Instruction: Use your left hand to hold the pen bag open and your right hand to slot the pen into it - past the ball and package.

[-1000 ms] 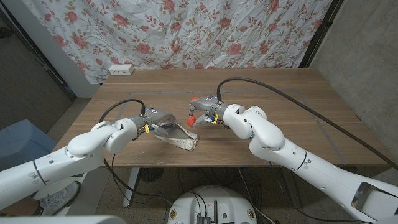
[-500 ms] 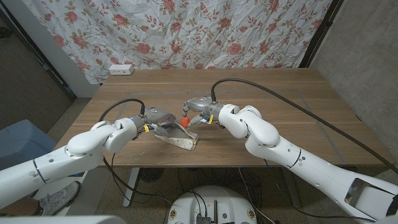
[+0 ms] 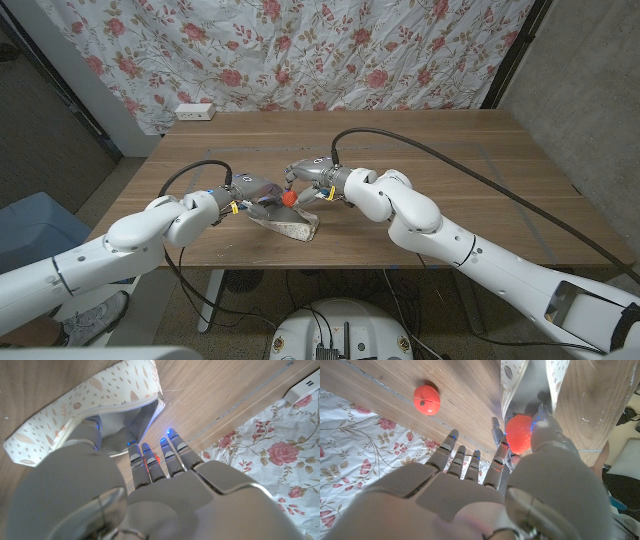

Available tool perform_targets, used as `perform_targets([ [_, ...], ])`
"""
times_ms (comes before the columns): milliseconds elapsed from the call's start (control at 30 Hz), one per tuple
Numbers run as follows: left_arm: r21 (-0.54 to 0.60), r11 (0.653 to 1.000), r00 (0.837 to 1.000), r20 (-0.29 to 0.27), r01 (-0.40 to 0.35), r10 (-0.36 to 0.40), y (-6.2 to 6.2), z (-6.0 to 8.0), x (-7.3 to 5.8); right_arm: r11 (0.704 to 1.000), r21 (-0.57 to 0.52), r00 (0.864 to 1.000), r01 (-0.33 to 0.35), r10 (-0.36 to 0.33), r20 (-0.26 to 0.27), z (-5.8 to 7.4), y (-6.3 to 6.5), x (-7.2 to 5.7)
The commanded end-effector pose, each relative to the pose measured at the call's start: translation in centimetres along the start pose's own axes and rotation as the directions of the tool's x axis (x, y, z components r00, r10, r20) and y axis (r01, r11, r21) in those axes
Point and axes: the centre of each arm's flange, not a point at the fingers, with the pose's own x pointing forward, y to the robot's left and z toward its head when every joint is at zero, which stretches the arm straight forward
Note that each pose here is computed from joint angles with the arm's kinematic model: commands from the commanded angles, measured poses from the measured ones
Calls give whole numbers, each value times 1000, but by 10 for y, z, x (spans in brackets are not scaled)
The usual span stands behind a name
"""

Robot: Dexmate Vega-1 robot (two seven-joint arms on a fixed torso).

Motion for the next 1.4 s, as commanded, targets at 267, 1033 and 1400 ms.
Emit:
perform_targets([
  [267, 5, 1000, 1000, 10, -8, 8, 1, -3, 1, 999, 45, 1000, -4, 3, 24, 8, 3, 11],
  [1033, 5, 1000, 1000, 15, -17, 17, 0, -3, 2, 998, 64, 1000, -5, 4, 18, 11, 7, 18],
  [1400, 6, 1000, 1000, 12, -24, 24, -1, -3, 1, 998, 62, 1000, -4, 3, 16, 13, 6, 20],
])
